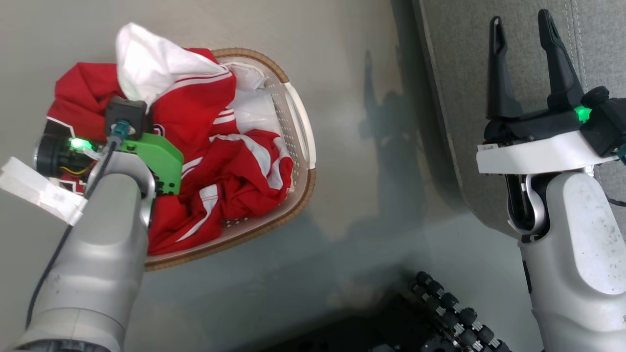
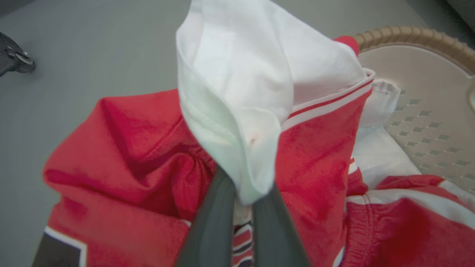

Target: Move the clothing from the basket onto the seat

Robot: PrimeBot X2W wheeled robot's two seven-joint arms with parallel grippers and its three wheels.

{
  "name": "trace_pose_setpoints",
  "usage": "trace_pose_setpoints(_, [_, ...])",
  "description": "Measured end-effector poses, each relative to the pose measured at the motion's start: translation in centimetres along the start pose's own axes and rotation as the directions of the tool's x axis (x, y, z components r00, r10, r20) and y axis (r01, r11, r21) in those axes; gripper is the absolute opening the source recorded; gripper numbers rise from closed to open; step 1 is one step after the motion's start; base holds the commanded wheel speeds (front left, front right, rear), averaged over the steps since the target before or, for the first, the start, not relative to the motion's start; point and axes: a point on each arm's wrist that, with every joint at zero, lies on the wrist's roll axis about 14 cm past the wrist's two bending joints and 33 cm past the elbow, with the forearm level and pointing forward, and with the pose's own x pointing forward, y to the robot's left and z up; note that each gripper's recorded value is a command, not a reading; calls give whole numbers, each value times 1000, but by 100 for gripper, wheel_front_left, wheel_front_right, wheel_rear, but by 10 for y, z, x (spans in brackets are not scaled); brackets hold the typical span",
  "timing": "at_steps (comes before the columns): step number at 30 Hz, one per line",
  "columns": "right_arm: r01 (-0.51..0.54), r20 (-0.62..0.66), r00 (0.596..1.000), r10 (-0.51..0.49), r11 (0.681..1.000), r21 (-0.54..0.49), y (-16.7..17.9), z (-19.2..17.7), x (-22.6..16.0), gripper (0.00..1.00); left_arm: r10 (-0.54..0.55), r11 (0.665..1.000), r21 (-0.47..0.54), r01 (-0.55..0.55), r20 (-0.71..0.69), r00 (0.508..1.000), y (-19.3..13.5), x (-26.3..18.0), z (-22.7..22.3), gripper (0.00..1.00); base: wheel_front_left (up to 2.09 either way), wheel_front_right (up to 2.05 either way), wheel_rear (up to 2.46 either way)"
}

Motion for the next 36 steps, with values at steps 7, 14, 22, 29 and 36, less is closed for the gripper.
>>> trace_pose_setpoints(7, [28, -14, 999, -29, 1000, -4, -6, 4, -14, 100, -59, 998, 16, 58, 85, 995, -17, -28, 30, 0, 0, 0, 0])
trace_pose_setpoints(14, [51, -48, 998, -50, 999, 14, -8, 5, -40, 100, -91, 996, 27, 87, 206, 974, -28, -65, 78, 0, 0, 0, 0])
trace_pose_setpoints(22, [4, -53, 999, -2, 1000, 30, 13, 19, -74, 100, -122, 992, 81, 98, 383, 916, -49, -122, 153, 0, 0, 0, 0])
trace_pose_setpoints(29, [-66, 21, 998, 66, 997, 40, 37, 54, -104, 100, -214, 972, 192, 133, 507, 835, -85, -193, 232, 0, 0, 0, 0])
trace_pose_setpoints(36, [-139, 106, 985, 134, 990, 38, 59, 87, -129, 100, -265, 945, 320, 67, 631, 729, -96, -274, 315, 0, 0, 0, 0])
